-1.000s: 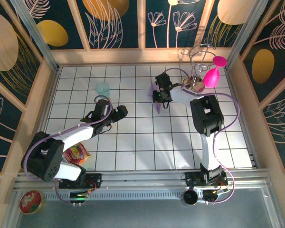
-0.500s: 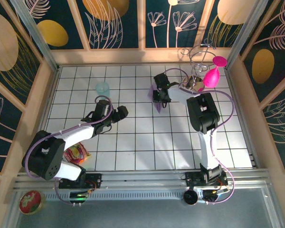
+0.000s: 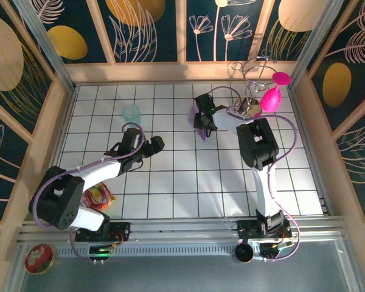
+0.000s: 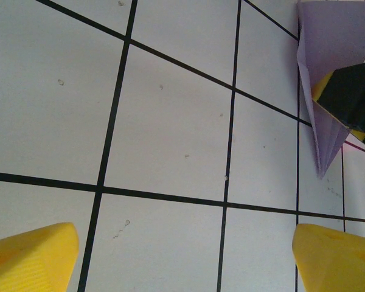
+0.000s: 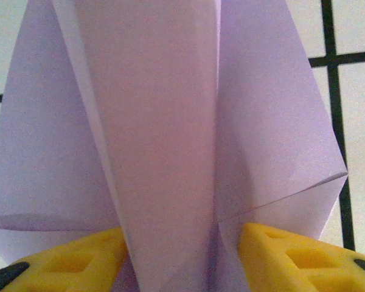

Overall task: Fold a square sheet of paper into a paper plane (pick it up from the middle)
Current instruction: Move the paper plane to the top-center of the table.

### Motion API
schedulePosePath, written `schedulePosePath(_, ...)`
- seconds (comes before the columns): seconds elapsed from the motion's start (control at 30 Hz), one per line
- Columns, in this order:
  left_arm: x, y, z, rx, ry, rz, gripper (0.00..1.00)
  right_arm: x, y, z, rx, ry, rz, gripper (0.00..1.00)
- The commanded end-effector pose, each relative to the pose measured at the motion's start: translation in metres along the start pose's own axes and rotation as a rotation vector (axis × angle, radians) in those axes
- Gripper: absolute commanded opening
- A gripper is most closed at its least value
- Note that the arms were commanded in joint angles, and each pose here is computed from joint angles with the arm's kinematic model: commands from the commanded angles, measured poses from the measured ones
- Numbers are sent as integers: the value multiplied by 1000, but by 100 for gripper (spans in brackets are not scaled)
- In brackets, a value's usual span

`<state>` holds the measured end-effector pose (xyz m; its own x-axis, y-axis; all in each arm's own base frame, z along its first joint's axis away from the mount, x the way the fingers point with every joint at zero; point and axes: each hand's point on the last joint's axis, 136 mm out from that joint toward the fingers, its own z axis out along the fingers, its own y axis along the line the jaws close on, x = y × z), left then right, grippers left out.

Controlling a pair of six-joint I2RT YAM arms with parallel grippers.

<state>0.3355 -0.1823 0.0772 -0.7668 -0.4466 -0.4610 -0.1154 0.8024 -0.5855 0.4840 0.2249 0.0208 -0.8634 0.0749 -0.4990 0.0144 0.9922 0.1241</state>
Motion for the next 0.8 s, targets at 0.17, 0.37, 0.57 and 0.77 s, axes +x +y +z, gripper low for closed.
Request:
schedulePosePath(0.17,-1,-1,0,8,4,11,91,32,-30,29,114,78,13,54)
schedulePosePath(0.37,-15,-9,-10,7,-43,25,91,-15,-10,-24,20,-42,37,59)
schedulePosePath(0.57,-52,-16,-37,-28,-208,51,95,-68,0,-125,-88,-266,73,65)
schedulePosePath(0.77,-99,-15,-78,-91,-470,58,99,-77,-37,-210,-102,-508,136,71)
